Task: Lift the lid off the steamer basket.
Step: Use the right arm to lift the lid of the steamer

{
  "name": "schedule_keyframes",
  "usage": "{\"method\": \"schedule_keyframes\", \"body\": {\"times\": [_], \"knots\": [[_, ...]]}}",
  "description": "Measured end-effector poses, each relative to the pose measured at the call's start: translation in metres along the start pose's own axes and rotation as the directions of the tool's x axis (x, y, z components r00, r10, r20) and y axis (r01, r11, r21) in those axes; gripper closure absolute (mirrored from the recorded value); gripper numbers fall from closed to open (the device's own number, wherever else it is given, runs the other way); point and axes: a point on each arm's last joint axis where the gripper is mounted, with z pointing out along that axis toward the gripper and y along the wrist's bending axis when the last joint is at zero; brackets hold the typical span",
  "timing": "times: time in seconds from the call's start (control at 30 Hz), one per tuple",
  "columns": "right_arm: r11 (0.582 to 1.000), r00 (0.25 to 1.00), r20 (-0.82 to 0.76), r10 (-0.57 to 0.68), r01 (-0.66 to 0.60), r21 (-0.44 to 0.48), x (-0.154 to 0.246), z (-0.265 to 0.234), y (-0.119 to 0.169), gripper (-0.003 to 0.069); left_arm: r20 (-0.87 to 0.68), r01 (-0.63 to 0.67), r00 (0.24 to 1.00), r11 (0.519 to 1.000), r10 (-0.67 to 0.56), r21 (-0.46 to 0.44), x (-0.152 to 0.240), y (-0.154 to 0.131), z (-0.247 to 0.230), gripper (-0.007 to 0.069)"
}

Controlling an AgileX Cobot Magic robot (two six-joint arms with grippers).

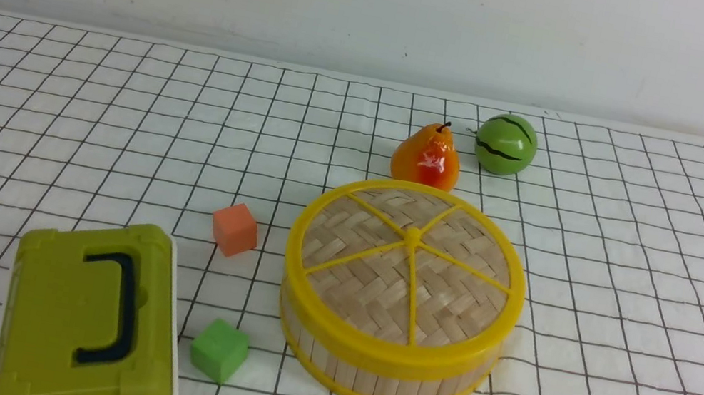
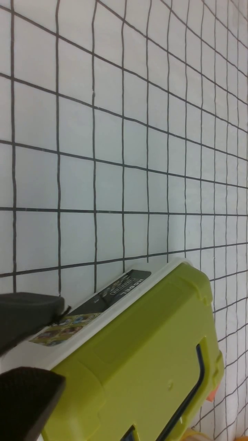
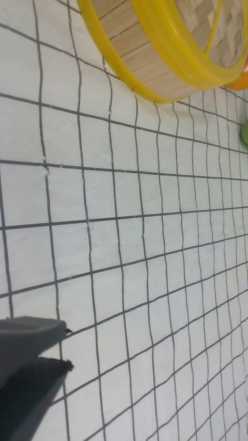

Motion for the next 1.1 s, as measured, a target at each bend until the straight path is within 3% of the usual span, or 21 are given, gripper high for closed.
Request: {"method": "schedule_keyframes", "body": {"times": [0.53,0.73,0.9,0.97,1.0,1.1], "knots": [[1.0,1.0,-0.001,0.014,-0.014,-0.006,0.0,0.0,0.001,0.0526,0.0,0.0,1.0,1.0,0.0,0.0,0.0,0.0,0.0,0.0386],[0.986,0.988,-0.013,0.153,-0.154,-0.061,0.0,0.0,0.006,0.0519,0.0,0.0,1.0,1.0,0.0,0.0,0.0,0.0,0.0,0.0386],[0.95,0.956,-0.039,0.29,-0.292,-0.113,0.0,-0.001,0.011,0.0515,0.0,0.0,1.0,1.0,0.0,0.0,0.0,0.0,0.0,0.0386],[0.915,0.926,-0.061,0.372,-0.377,-0.144,0.0,-0.001,0.014,0.0513,0.0,0.0,1.0,1.0,0.0,0.0,0.0,0.0,0.0,0.0386],[0.876,0.891,-0.084,0.446,-0.453,-0.166,0.0,-0.001,0.017,0.0513,0.0,0.0,1.0,1.0,0.0,0.0,0.0,0.0,0.0,0.0386],[0.694,0.728,-0.167,0.665,-0.685,-0.223,-0.001,-0.003,0.025,0.0512,0.0,0.0,1.0,1.0,0.0,0.0,0.0,0.0,0.0,0.0386]]}}
